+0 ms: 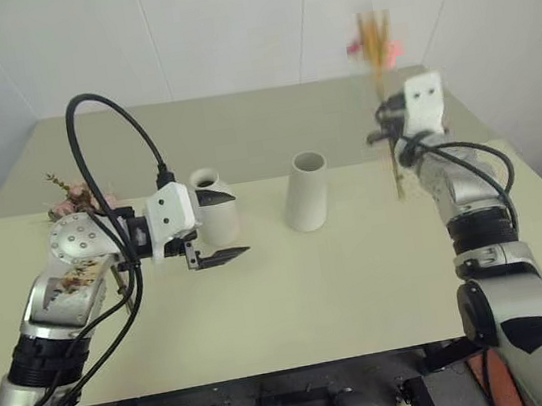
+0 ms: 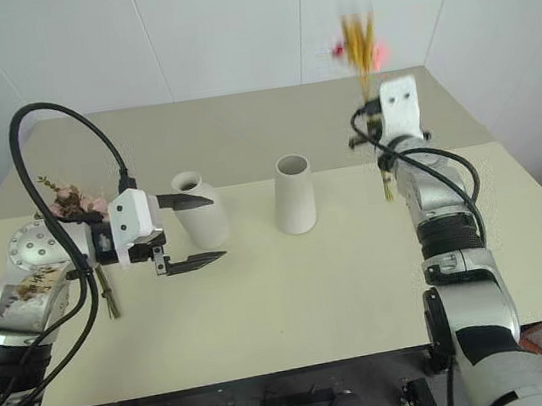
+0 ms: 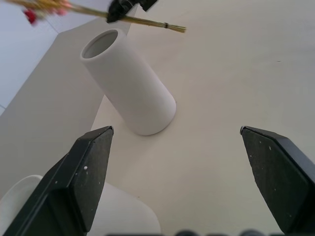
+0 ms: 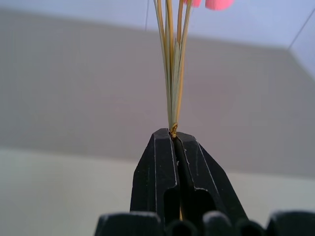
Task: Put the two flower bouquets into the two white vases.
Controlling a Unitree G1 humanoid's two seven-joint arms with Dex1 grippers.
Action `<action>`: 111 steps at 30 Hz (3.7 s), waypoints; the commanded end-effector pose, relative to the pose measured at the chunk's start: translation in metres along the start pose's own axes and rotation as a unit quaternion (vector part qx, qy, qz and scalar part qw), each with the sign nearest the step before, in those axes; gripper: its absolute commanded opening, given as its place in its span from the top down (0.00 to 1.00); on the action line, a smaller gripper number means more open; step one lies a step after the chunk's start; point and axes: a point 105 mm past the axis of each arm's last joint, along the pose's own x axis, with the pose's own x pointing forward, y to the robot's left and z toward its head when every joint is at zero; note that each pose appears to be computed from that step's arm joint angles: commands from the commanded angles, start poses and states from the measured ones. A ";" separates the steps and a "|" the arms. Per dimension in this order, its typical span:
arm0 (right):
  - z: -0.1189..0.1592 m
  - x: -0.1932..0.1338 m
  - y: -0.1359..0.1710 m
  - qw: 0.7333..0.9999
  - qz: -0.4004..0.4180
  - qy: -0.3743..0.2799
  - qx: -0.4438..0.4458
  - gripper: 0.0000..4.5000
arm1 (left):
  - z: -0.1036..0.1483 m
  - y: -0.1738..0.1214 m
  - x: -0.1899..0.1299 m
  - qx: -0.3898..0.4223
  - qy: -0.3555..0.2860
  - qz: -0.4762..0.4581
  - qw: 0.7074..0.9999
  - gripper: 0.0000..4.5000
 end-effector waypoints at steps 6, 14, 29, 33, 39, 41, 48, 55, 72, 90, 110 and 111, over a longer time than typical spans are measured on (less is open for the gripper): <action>0.126 -0.034 0.032 0.899 0.108 -0.308 0.292 1.00 | -0.001 0.016 -0.027 0.008 0.011 0.055 0.998 0.00; 0.102 -0.038 0.071 0.882 0.170 -0.306 0.316 1.00 | -0.007 0.014 -0.037 0.002 0.034 0.070 0.997 0.00; 0.062 -0.048 0.099 0.904 0.207 -0.275 0.253 1.00 | -0.002 0.009 -0.042 -0.004 0.039 0.082 0.996 0.00; 0.058 -0.052 0.102 0.902 0.215 -0.286 0.241 0.94 | -0.002 0.009 -0.044 -0.006 0.041 0.082 0.996 0.00; 0.066 -0.067 0.114 0.894 0.263 -0.296 0.211 0.52 | -0.003 0.009 -0.047 -0.007 0.046 0.085 0.995 0.00; 0.060 -0.074 0.119 0.899 0.274 -0.284 0.191 0.37 | -0.005 0.009 -0.049 -0.010 0.050 0.085 0.995 0.00; 0.022 -0.098 0.118 0.934 0.298 -0.178 0.083 0.06 | -0.024 0.007 -0.087 -0.073 0.086 0.152 0.982 0.00; 0.020 -0.132 0.092 0.918 0.386 -0.089 0.003 0.06 | -0.070 0.013 -0.105 -0.174 0.198 0.300 0.917 0.00; 0.037 -0.165 0.102 0.849 0.521 -0.059 -0.067 0.06 | -0.115 0.043 -0.095 -0.523 0.241 0.565 0.592 0.00; 0.027 -0.164 0.109 0.858 0.508 -0.044 -0.070 0.06 | -0.148 0.056 -0.095 -0.503 0.247 0.573 0.598 0.00; 0.027 -0.159 0.103 0.871 0.482 -0.049 -0.082 0.05 | -0.159 0.060 -0.099 -0.543 0.210 0.575 0.574 0.99; 0.027 -0.159 0.102 0.871 0.481 -0.049 -0.082 0.05 | -0.157 0.065 -0.101 -0.543 0.198 0.581 0.573 0.99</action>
